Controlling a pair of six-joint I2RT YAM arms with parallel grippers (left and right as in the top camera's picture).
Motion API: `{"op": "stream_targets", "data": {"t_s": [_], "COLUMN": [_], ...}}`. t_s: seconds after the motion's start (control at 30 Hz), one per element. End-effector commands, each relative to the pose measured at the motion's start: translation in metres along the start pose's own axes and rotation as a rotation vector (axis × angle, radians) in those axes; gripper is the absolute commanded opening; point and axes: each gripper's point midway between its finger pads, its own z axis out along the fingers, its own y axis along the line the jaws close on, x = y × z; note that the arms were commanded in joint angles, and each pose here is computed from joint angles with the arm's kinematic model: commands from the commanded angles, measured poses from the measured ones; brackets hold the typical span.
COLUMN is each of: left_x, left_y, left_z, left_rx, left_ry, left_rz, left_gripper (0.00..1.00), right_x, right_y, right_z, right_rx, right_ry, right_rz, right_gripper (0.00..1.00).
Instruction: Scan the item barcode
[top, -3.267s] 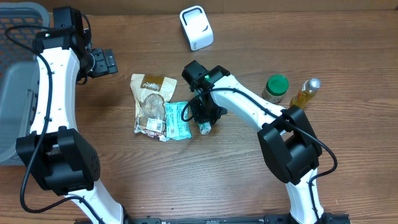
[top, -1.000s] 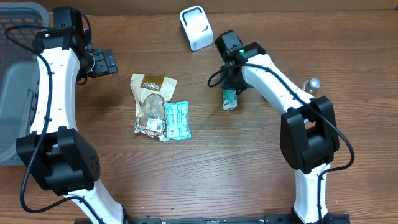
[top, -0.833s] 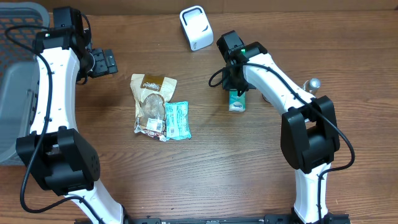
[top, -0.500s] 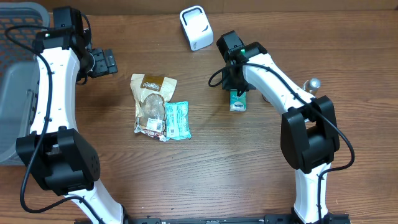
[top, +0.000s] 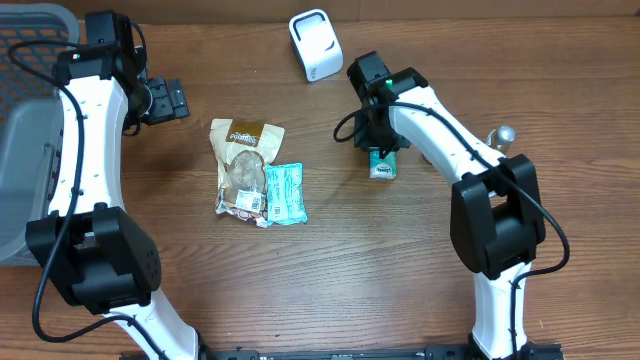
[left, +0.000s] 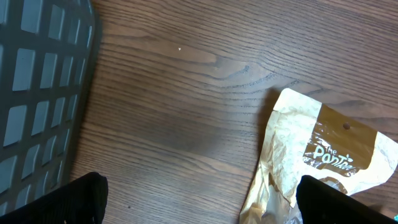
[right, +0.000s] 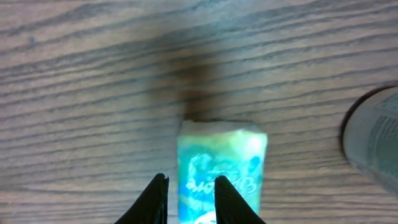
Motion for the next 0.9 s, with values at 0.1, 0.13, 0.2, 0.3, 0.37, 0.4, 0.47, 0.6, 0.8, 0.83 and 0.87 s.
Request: {"op": "stream_targets", "data": {"t_s": [0.1, 0.13, 0.2, 0.3, 0.37, 0.4, 0.47, 0.6, 0.8, 0.83, 0.87], "left_x": [-0.004, -0.004, -0.004, -0.004, -0.004, -0.004, -0.004, -0.004, -0.004, -0.004, -0.004], "left_y": [-0.002, -0.002, -0.002, -0.002, -0.002, -0.002, -0.002, -0.002, -0.002, -0.002, -0.002], "left_z": [-0.007, -0.007, -0.007, -0.007, -0.007, -0.007, -0.007, -0.007, -0.007, -0.007, -0.007], "left_rx": [-0.003, -0.003, -0.003, -0.003, -0.003, -0.003, -0.003, -0.003, -0.003, -0.003, -0.003], "left_ry": [-0.022, -0.022, -0.022, -0.022, -0.022, -0.022, -0.022, -0.022, -0.022, -0.022, -0.022], "left_rz": [0.024, 0.024, 0.024, 0.024, 0.024, 0.024, 0.024, 0.024, 0.024, 0.024, 0.024], "left_gripper": [1.0, 1.0, 1.0, 1.0, 0.99, 0.99, 0.99, 1.0, 1.0, 1.0, 1.0], "right_x": [0.005, 0.005, 0.006, 0.01, 0.016, 0.017, 0.022, 0.033, 0.033, 0.033, 0.033], "right_y": [0.009, 0.008, 0.005, 0.001, 0.0, 0.0, -0.001, -0.005, -0.007, -0.007, -0.007], "right_z": [-0.006, -0.006, -0.004, 0.001, 0.009, 0.012, 0.02, 0.037, 0.038, 0.038, 0.038], "right_rx": [-0.013, -0.006, 0.019, 0.051, 0.057, 0.058, 0.06, 0.067, 0.077, 0.076, 0.075], "right_ry": [-0.002, -0.004, -0.011, -0.01, 0.0, 0.003, 0.007, 0.02, 0.018, 0.018, 0.017], "right_rz": [-0.014, -0.015, -0.021, -0.027, -0.031, -0.033, -0.041, -0.046, -0.047, -0.046, -0.046], "right_gripper": [0.22, 0.22, 0.22, 0.22, 0.22, 0.22, 0.23, 0.23, 0.22, 0.22, 0.22]}}
